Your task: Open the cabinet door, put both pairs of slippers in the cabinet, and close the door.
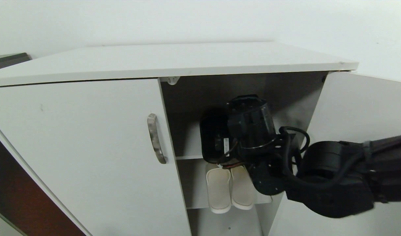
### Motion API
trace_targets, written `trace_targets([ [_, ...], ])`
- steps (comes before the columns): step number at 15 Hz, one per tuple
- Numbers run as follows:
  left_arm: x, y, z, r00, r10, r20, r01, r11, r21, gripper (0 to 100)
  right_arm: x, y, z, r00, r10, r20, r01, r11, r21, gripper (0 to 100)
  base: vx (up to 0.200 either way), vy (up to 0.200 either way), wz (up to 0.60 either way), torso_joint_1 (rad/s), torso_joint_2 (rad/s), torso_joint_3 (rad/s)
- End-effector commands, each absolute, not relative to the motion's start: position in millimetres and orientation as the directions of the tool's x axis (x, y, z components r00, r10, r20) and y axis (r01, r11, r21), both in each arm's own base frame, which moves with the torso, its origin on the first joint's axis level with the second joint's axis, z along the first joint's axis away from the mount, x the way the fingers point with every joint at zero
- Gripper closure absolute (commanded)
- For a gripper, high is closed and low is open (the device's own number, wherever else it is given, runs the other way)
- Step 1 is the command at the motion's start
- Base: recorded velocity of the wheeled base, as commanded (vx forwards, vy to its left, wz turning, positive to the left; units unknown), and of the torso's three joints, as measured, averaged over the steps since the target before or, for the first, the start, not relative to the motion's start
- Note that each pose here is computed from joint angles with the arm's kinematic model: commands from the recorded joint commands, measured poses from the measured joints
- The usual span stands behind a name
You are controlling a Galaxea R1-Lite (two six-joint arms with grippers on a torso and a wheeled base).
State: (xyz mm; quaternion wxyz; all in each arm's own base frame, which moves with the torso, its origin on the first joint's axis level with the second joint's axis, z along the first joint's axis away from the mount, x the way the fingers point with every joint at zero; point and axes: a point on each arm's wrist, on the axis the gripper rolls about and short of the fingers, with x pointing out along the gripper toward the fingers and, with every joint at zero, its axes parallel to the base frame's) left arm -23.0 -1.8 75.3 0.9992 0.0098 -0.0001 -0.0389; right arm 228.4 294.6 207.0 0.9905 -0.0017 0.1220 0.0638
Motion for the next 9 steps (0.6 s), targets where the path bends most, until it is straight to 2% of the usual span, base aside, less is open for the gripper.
trace_targets([
  [1, -23, -2, 75, 0.997, -0.078, -0.002, 0.078, 0.997, 0.020, 100, 177, 267, 227, 0.940, 0.273, -0.206, -0.262, 0.962, 0.077, 100, 0.000, 0.000, 0.00, 0.000, 0.00, 0.000],
  [5, -23, -2, 75, 0.997, -0.078, -0.003, 0.078, 0.997, 0.020, 100, 145, 225, 222, 0.834, 0.496, -0.241, -0.479, 0.868, 0.128, 100, 0.000, 0.000, 0.00, 0.000, 0.00, 0.000],
  [9, -23, -2, 75, 0.997, -0.077, -0.002, 0.077, 0.997, 0.015, 100, 142, 219, 219, 0.819, 0.516, -0.250, -0.499, 0.856, 0.133, 100, 0.000, 0.000, 0.00, 0.000, 0.00, 0.000],
])
